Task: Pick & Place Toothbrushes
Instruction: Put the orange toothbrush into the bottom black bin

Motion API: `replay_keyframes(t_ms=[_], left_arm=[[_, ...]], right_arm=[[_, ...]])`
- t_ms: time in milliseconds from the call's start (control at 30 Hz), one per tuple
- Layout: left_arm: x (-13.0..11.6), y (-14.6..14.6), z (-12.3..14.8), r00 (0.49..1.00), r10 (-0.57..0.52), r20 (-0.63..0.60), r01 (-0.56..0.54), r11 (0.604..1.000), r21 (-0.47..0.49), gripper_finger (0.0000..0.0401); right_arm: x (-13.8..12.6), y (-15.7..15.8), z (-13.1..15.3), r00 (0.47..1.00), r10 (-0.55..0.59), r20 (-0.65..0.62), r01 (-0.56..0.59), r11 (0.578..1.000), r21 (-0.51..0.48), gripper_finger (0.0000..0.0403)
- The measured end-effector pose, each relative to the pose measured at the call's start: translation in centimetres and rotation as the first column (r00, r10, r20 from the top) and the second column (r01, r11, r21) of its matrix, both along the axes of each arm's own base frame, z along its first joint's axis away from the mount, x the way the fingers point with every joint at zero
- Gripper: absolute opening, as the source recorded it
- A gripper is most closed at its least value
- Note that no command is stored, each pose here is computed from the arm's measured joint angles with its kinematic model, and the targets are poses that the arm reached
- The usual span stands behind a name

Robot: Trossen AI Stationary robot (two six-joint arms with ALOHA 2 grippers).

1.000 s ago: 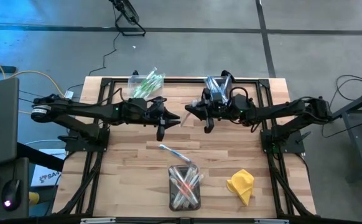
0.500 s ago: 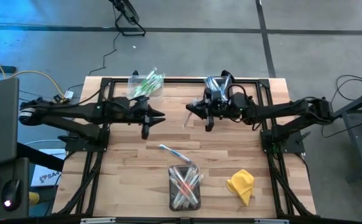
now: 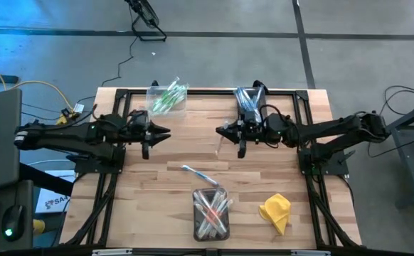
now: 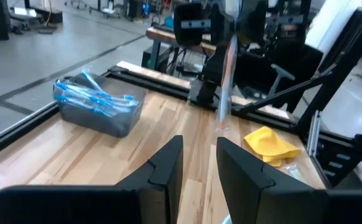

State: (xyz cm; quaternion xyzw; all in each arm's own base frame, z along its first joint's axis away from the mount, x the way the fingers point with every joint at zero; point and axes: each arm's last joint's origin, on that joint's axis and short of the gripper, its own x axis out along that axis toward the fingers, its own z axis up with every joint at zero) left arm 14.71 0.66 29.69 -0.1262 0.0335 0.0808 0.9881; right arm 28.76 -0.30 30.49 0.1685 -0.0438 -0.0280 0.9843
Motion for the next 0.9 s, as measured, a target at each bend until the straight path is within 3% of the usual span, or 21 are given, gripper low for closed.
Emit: replay_keyframes(t_ms=[367,667,900], left_arm=[[-1.3,0.0,-0.9,1.000,0.000,0.012,0.000,1.000,0.000,0.0095],[-1.3,0.0,-1.7,0.998,0.001,-0.068,-0.003,1.000,-0.022,0.0095],[-1.5,0.0,-2.6,0.988,0.006,-0.152,-0.017,0.997,-0.073,0.0095]], right_arm=[[0.0,1.7,-0.5,0.998,0.033,-0.054,-0.031,0.999,0.038,0.0004],[-0.8,5.6,-0.6,0.984,-0.172,-0.051,0.178,0.973,0.150,0.0004],[-2.0,9.9,-1.0,0.969,-0.241,-0.058,0.247,0.932,0.264,0.0004]])
